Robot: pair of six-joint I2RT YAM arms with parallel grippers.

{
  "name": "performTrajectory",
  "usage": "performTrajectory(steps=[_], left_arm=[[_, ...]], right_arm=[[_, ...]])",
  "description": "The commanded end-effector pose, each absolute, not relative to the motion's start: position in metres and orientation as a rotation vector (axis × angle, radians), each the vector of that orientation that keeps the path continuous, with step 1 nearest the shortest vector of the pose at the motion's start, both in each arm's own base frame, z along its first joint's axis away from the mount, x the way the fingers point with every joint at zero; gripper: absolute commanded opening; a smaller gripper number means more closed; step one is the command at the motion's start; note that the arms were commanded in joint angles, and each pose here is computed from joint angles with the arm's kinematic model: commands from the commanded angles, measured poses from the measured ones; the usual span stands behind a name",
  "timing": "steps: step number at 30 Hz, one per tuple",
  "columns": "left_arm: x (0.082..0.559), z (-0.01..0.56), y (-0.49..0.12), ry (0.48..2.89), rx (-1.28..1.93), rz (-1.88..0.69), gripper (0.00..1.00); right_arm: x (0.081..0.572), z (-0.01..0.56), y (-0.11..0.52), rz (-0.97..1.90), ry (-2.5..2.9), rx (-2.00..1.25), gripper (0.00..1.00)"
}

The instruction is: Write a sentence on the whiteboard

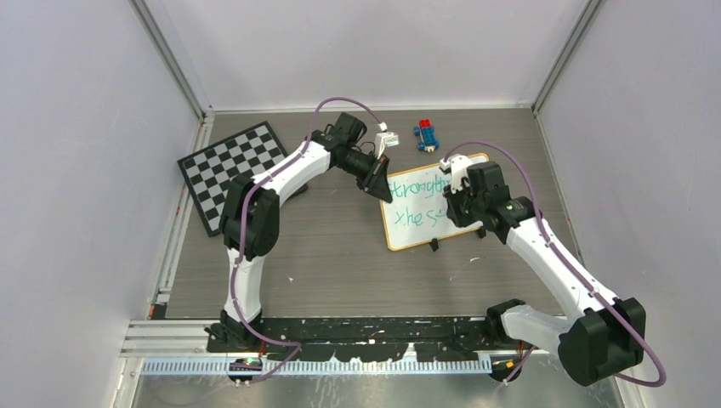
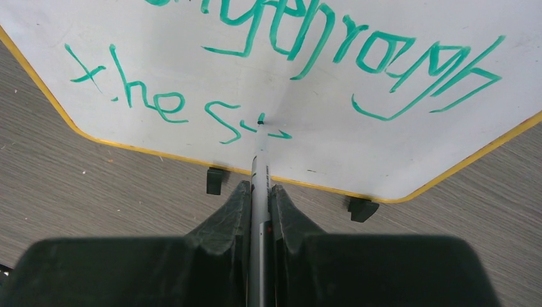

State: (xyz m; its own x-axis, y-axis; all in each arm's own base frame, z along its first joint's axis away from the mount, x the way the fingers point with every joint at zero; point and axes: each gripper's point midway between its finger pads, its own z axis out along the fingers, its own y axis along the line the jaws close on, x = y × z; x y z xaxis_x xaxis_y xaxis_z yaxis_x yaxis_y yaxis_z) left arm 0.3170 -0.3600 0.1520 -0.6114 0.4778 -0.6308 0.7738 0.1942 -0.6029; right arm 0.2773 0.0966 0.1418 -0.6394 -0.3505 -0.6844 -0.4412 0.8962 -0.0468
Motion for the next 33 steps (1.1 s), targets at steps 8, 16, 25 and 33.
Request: performTrajectory(steps=[8,16,25,33], left_arm=[[0.325,0.162,-0.365,2.111,1.206,-1.373,0.00],[0.325,0.162,-0.365,2.111,1.205,-1.374,0.00],[0.325,0.160,-0.365,2.118,1.204,-1.374,0.00],[0.324,0.162,-0.365,2.115,1.205,-1.376,0.00]], right_arm=[[0.276,0.129,0.095,0.150,2.361,-0.607,0.00],[0.271,0.122,0.092,0.137,2.386,-0.638,0.00],[0.279,0.132,0.076,0.013,2.352,-0.603,0.00],[0.281,0.156,0.092,0.133,2.266,-0.585,0.00]])
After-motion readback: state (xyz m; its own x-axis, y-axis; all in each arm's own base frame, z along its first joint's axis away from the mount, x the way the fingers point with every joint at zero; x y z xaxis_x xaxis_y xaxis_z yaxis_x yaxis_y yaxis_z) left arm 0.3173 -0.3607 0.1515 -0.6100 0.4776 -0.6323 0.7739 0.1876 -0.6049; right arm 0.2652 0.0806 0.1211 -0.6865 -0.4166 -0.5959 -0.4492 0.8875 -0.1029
